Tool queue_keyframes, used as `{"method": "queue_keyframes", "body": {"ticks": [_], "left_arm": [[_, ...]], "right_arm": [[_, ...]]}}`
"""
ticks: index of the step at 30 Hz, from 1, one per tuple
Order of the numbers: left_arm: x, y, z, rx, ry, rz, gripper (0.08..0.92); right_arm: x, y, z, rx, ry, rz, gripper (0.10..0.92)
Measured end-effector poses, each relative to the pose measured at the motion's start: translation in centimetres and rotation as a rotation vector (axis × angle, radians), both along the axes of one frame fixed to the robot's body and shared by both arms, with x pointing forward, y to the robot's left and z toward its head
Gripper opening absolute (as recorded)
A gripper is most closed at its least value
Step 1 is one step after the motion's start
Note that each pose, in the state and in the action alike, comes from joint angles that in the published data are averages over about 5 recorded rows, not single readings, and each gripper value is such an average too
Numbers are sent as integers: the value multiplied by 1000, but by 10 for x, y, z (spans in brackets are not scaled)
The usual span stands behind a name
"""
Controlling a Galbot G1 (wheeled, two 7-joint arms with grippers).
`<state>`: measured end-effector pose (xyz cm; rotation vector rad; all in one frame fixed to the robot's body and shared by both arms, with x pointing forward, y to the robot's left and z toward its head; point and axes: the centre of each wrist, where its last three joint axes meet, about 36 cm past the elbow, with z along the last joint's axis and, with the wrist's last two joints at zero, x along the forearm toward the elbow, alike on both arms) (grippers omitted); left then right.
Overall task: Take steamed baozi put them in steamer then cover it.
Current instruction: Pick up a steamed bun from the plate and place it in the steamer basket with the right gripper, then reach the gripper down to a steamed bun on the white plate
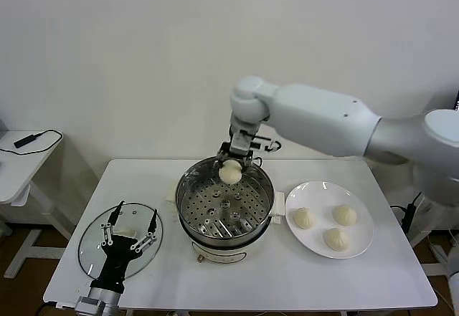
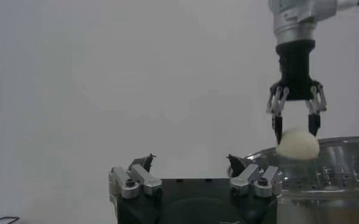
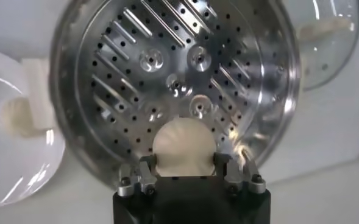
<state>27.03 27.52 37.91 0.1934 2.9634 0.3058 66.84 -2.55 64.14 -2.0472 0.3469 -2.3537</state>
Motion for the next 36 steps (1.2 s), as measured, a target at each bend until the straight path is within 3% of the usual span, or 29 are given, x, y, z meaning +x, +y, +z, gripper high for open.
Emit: {"method": "queue_keyframes", "body": {"ticks": [13,20,29,36], "left_arm": [[0,2,-2,1,-1,5,823],[-1,2,-1,0,-4,6,823],[0,1,2,-1,-10,2,823],[2,-1,3,0,-14,-10,823]], "right_arm": [[5,16,-36,-22,10,4,670],[6,16,-38,-13,11,-1,804],[8,-18,9,26,17,-100,823],[23,-109,56,99,67,-436,823]]}}
